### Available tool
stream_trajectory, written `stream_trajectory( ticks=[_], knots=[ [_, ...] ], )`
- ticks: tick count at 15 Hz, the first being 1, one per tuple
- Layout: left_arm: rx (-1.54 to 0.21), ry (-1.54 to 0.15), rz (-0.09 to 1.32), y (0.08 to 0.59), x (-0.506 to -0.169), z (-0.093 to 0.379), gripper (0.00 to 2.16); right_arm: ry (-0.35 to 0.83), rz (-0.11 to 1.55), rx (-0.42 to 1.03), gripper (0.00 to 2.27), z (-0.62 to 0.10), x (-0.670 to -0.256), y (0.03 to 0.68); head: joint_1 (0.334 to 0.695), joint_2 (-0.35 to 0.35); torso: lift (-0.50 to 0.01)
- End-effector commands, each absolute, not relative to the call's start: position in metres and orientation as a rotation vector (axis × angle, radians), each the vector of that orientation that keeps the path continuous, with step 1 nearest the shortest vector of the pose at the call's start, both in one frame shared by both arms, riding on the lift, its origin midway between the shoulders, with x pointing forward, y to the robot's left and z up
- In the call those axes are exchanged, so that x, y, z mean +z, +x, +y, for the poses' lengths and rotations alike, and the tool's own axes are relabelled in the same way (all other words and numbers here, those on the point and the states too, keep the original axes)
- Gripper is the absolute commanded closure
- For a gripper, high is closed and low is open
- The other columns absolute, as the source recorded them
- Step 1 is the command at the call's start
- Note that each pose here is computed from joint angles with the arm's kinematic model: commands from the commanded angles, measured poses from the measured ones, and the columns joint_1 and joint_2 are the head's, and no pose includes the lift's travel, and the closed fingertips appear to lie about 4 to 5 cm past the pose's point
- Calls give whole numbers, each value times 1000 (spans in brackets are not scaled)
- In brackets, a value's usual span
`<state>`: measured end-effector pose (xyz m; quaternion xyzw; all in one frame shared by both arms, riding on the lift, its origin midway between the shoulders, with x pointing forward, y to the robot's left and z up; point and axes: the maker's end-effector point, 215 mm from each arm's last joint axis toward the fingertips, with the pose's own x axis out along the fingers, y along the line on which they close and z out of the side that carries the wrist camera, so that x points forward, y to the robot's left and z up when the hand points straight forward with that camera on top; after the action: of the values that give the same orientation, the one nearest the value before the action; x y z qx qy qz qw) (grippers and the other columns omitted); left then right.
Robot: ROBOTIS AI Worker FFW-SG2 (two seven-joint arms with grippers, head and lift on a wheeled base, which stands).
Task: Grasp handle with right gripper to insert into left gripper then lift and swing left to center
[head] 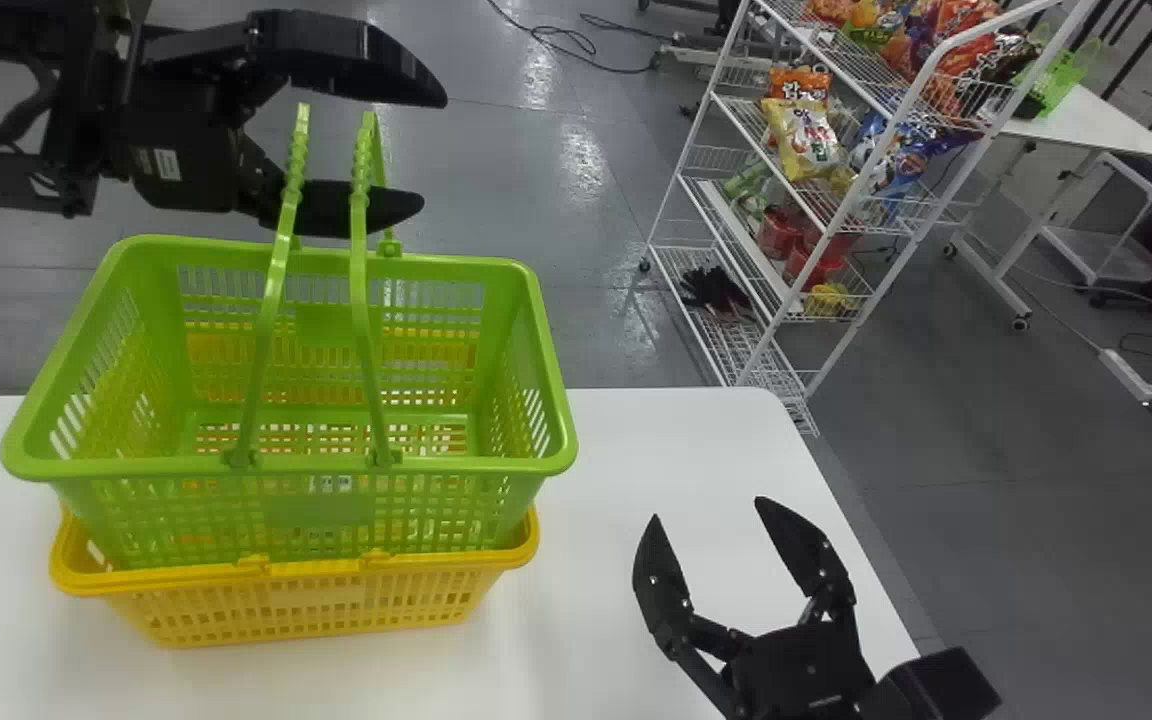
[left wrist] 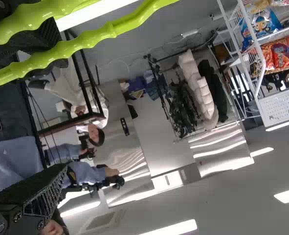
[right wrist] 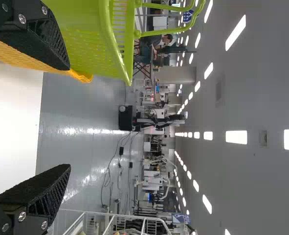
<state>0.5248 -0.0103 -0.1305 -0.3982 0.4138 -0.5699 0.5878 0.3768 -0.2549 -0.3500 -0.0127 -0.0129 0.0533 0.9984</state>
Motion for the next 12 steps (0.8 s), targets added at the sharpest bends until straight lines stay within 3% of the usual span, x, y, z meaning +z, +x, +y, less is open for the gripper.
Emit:
stream_trajectory(
  ticks=[1,9,11,12],
  knots=[
    [-1341,-966,964,530,-112,-10,90,-19,-33,101,100,-259,-351,376,685,-318,-93],
    [-1338,-1015,982,542,-83,-8,218,-4,-39,94,100,-266,-358,374,645,-323,-93],
    [-1330,-1013,982,544,-81,-7,404,-6,-43,91,103,-269,-358,374,643,-324,-93],
    [-1332,-1020,983,544,-80,-7,660,-6,-40,89,103,-271,-359,373,643,-324,-93]
  ],
)
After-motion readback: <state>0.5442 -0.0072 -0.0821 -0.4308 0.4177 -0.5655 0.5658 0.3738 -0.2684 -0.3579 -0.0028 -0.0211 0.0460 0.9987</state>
